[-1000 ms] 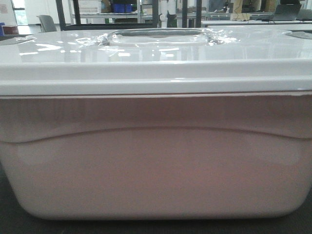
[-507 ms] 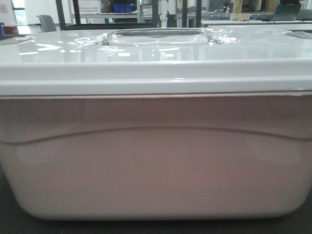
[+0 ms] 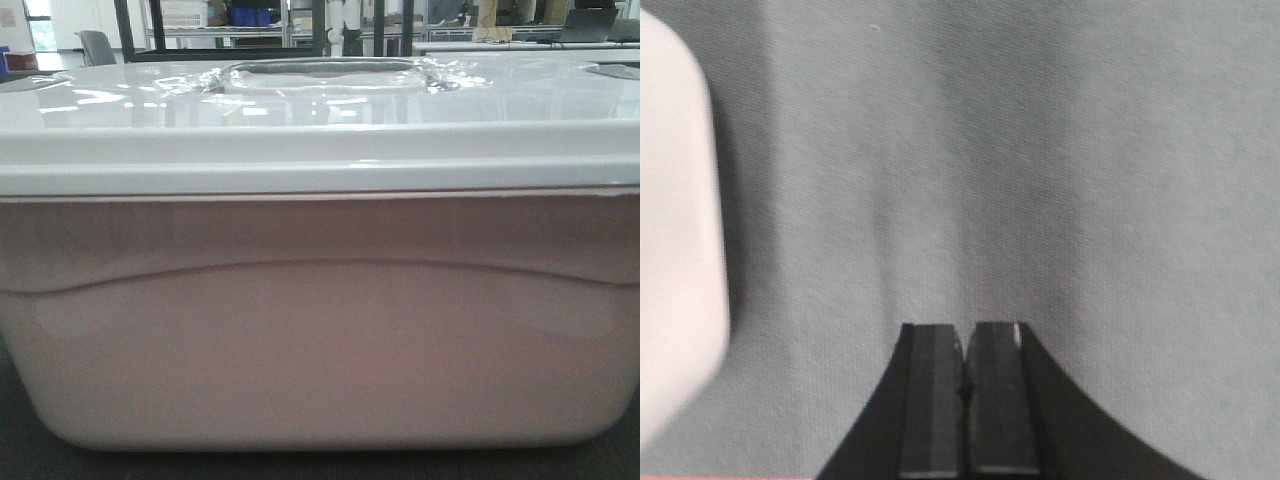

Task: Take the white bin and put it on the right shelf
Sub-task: 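Close both grippers on the lid rims at the bin's ends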

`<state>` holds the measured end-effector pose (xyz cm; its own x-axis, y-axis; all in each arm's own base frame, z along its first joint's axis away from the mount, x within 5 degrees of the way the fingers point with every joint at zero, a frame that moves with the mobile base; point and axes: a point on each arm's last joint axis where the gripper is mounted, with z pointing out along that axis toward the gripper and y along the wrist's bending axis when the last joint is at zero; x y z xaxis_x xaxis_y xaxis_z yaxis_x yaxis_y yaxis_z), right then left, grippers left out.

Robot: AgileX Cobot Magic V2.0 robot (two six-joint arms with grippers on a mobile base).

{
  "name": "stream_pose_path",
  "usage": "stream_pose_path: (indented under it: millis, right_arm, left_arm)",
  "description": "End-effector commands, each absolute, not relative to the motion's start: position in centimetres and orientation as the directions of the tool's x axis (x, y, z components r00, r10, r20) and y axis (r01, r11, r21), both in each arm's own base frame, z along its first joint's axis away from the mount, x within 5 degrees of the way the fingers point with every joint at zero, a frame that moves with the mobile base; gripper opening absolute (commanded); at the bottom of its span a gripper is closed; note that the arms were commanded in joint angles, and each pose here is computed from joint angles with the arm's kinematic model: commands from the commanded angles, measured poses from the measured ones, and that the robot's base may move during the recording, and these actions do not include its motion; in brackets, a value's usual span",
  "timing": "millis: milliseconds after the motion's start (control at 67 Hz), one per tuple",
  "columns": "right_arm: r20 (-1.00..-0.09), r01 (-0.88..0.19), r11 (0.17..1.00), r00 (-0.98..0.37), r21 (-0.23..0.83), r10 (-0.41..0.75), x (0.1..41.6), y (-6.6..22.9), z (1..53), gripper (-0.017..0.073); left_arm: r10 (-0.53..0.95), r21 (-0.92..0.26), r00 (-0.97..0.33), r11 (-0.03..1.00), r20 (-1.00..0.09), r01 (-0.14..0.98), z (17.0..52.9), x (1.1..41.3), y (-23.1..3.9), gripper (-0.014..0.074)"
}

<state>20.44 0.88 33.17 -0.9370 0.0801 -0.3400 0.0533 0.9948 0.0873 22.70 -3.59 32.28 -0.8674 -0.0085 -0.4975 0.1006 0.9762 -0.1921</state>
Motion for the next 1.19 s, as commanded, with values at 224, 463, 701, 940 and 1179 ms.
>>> stream_pose_path:
  millis: [224,463,701,940,1179]
  right_arm:
    - [-0.454,0.050,0.993,-0.886,0.106,0.093,21.3,0.9,34.6,0.0059]
    - [-0.465,0.051,0.993,-0.880,0.108,0.096,22.1,1.0,34.2,0.0493]
    - [-0.452,0.052,0.993,-0.887,0.107,0.095,22.2,1.0,34.1,0.0596]
    - [-0.437,0.046,0.983,-0.891,0.175,0.119,22.0,1.5,35.3,0.0596]
    - [-0.586,-0.038,0.950,-0.794,0.309,0.159,22.8,2.7,39.5,0.0596]
  left_arm:
    - [0.019,-0.187,-0.842,0.972,-0.538,0.141,33.7,22.5,-3.7,-0.0018]
    - [-0.011,-0.236,-0.844,0.962,-0.535,0.137,33.7,22.5,-4.1,0.0405]
    - [-0.030,-0.270,-0.846,0.953,-0.532,0.135,33.8,22.5,-4.3,0.0451]
    - [-0.061,-0.340,-0.844,0.929,-0.532,0.148,35.1,22.4,-4.9,0.0444]
    - [-0.080,-0.384,-0.784,0.899,-0.616,0.210,39.7,22.4,-5.4,0.0437]
